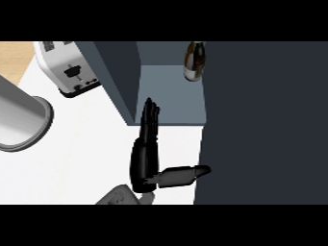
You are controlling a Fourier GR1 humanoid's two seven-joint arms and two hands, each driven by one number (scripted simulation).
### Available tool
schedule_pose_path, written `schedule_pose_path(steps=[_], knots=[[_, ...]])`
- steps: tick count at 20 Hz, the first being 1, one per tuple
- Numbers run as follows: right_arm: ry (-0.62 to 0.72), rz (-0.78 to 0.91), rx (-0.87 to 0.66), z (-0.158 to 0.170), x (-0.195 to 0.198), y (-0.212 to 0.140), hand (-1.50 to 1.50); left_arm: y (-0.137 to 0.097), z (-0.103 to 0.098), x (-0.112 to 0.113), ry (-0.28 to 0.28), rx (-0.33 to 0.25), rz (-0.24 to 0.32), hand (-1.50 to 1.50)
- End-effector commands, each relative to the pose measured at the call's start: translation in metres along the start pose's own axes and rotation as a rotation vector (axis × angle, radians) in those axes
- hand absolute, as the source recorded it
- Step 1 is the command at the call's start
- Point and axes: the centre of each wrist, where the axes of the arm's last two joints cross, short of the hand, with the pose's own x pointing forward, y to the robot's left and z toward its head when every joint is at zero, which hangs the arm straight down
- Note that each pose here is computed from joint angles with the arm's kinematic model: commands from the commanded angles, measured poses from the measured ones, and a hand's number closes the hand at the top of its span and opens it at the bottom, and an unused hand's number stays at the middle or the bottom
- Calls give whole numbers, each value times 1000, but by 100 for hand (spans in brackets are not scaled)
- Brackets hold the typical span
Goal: Pick up the wine, place it into the cabinet and close the cabinet
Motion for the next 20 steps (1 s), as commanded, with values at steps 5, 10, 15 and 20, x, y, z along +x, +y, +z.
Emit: schedule_pose_path(steps=[5, 10, 15, 20], knots=[[-21, -11, 28, 28, 24, -1, -150, 2, 55, 30, -11, 60, -9, -150], [-3, -25, 55, 19, 20, 8, -150, 29, 57, 62, -31, 32, 52, -150], [28, -60, 145, 18, 12, -4, 150, 47, 53, 72, -31, -51, 46, -150], [51, -44, 202, 22, 6, 6, 150, 81, 70, 87, 5, -90, 71, -150]])
